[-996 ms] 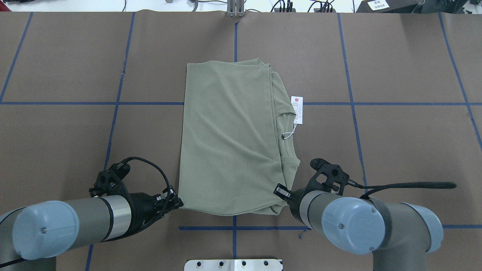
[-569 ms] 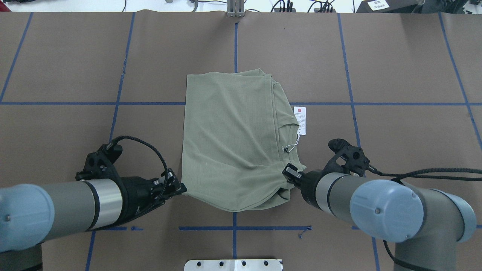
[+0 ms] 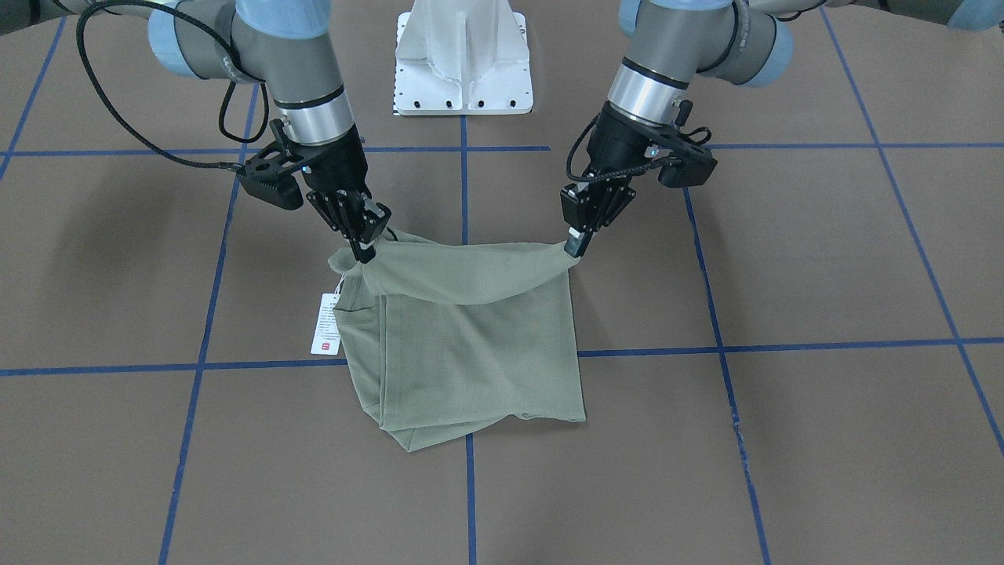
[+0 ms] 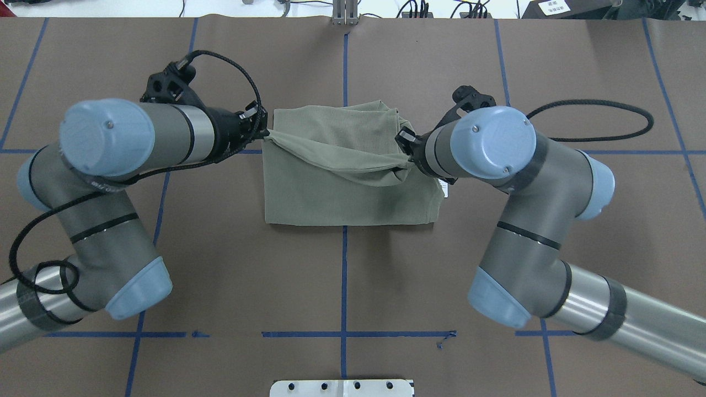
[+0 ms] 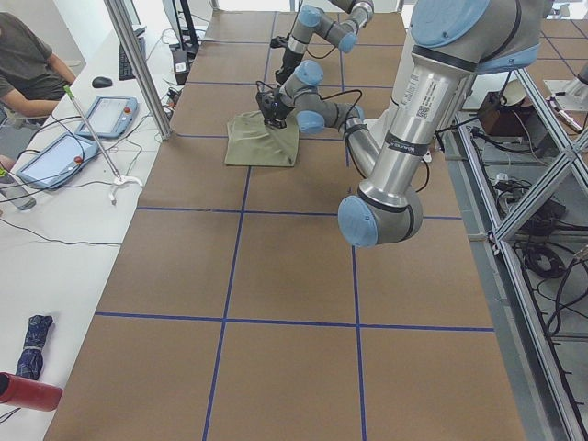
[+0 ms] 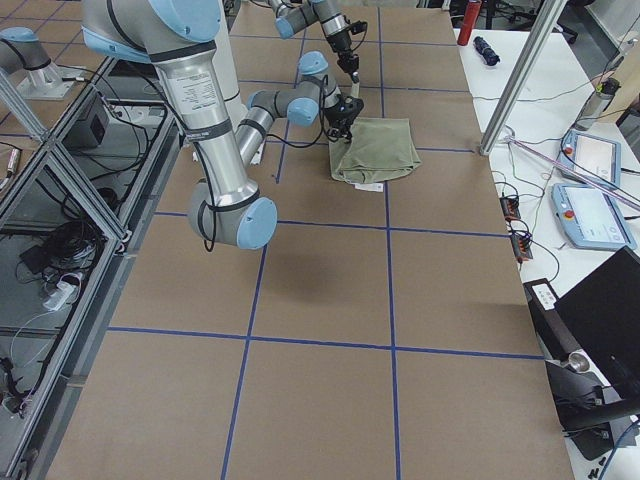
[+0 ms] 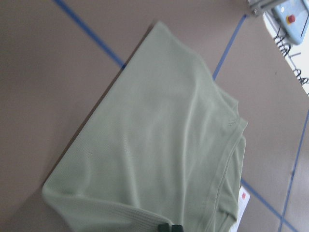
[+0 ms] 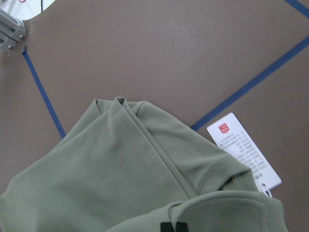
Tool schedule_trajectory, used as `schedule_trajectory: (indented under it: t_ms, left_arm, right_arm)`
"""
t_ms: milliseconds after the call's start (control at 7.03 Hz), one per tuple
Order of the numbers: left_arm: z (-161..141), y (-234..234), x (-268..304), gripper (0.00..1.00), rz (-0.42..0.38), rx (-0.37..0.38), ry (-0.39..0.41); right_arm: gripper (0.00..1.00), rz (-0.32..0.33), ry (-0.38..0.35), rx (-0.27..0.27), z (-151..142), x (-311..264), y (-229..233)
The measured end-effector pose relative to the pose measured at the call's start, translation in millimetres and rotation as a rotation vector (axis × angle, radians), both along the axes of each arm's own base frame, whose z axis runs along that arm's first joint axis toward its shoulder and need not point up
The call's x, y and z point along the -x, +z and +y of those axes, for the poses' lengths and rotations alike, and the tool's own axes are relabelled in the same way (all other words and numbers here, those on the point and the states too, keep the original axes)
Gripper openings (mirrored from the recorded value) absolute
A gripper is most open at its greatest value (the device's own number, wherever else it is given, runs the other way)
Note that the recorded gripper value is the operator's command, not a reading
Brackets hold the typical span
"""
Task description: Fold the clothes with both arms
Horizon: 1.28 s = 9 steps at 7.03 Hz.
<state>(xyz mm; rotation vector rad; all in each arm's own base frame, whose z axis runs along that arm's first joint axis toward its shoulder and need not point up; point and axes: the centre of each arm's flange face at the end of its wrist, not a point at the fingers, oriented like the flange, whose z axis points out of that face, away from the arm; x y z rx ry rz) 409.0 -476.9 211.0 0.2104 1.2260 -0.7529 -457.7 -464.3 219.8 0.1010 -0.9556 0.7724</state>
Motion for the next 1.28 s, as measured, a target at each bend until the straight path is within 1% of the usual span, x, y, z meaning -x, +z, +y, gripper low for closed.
schedule_trajectory:
  t_ms: [142, 284, 427, 569, 711, 853, 996, 1138, 1280]
  left_arm:
    - [-29, 8, -2, 0.0, -0.021, -0.012, -0.023]
    - [-53, 18, -11, 0.0, -0.025, -0.021, -0.038]
    - [-72, 26, -22, 0.0, -0.022, -0.028, -0.048]
    - [-87, 37, -34, 0.0, -0.024, -0.035, -0.05]
    - [-99, 52, -46, 0.38, -0.04, -0.048, -0.046]
    - [-116, 73, -60, 0.53, -0.077, -0.073, -0.046]
    - [-137, 92, -68, 0.73, -0.131, -0.116, -0.063]
    - [-159, 102, -63, 0.76, -0.195, -0.167, -0.088]
    - [-172, 106, -54, 0.76, -0.235, -0.197, -0.102]
  right_arm:
    - [0.0, 0.012, 0.008, 0.014, -33, 10, 0]
    - [0.0, 0.006, 0.013, 0.017, -63, 21, 6]
    - [0.0, -0.003, 0.018, 0.012, -86, 32, 15]
    - [0.29, 0.001, 0.011, 0.007, -102, 41, 21]
    - [0.99, 0.022, -0.012, -0.001, -114, 47, 28]
    - [1.0, 0.054, -0.053, -0.024, -131, 49, 37]
    - [1.0, 0.088, -0.096, -0.069, -154, 48, 53]
    - [1.0, 0.116, -0.137, -0.124, -183, 38, 75]
    - [1.0, 0.121, -0.181, -0.157, -209, 16, 87]
